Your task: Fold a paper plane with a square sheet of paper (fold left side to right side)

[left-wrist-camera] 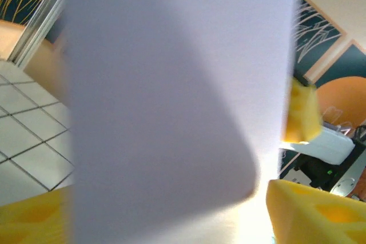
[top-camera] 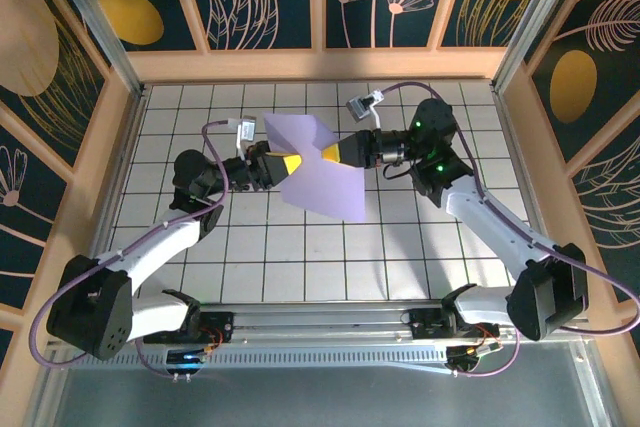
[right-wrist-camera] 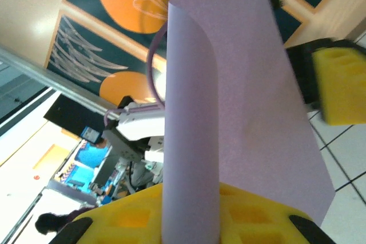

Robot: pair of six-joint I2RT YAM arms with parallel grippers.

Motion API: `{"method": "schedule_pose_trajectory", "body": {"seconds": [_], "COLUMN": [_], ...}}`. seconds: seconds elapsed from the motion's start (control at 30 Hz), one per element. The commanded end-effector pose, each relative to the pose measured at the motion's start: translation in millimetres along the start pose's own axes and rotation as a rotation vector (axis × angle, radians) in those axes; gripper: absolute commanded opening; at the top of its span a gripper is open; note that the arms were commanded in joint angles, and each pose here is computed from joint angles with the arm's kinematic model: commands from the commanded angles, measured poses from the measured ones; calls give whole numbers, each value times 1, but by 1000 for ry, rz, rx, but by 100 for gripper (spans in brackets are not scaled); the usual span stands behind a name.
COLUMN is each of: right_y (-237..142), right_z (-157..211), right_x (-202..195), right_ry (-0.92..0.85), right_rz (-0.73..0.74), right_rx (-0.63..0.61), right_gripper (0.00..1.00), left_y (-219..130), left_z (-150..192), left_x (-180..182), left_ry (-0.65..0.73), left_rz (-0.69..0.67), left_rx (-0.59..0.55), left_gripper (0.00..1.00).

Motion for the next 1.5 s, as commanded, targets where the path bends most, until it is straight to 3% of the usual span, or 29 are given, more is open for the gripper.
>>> {"method": "schedule_pose_trajectory", "body": {"seconds": [0.0,0.13,0.23,0.33,0.43,0.73,0.93,1.1,1.27,1.47], "right_y": [-16,-27,-34,-40,-44,-89,-119,-125,-115,-79], "right_z": [-12,-16,-18,-21,-22,-24,-10,2,13,26], "right_x": [1,-12,-18,-23,-29,-72,-121,-149,-173,-206], "right_ry": [-57,-36,-28,-23,-18,24,108,160,213,290], "right_rz": [40,82,107,125,155,489,816,903,885,863], "right_rx": [-62,-84,-106,-131,-153,-385,-504,-516,-460,-330], "right_gripper": [22,22,23,24,33,67,74,74,68,48], "left_y": [2,3,3,4,4,4,-2,-10,-16,-22], "left_z": [-13,-13,-11,-10,-9,12,54,89,123,150], "left_x": [-14,-12,-9,-6,-2,33,68,92,114,131], "left_ry": [105,104,93,82,64,-130,-324,-407,-493,-552], "left_rz": [59,29,9,-16,-47,-268,-361,-486,-581,-655], "left_rx": [-2,24,44,58,64,132,175,255,371,486], "left_gripper": [53,27,23,12,3,0,0,0,0,0]}}
Point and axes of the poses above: each hand's point on the last joint's axis, 136 mm out from that joint toward the fingers, its own y axis out along the fingers, its own x axis along the line the jaws close on, z = x × y, the point moved 10 cm from there along -y, back along the fingers, and after that the axes turned 9 degrees about y, right-handed, at the moved point
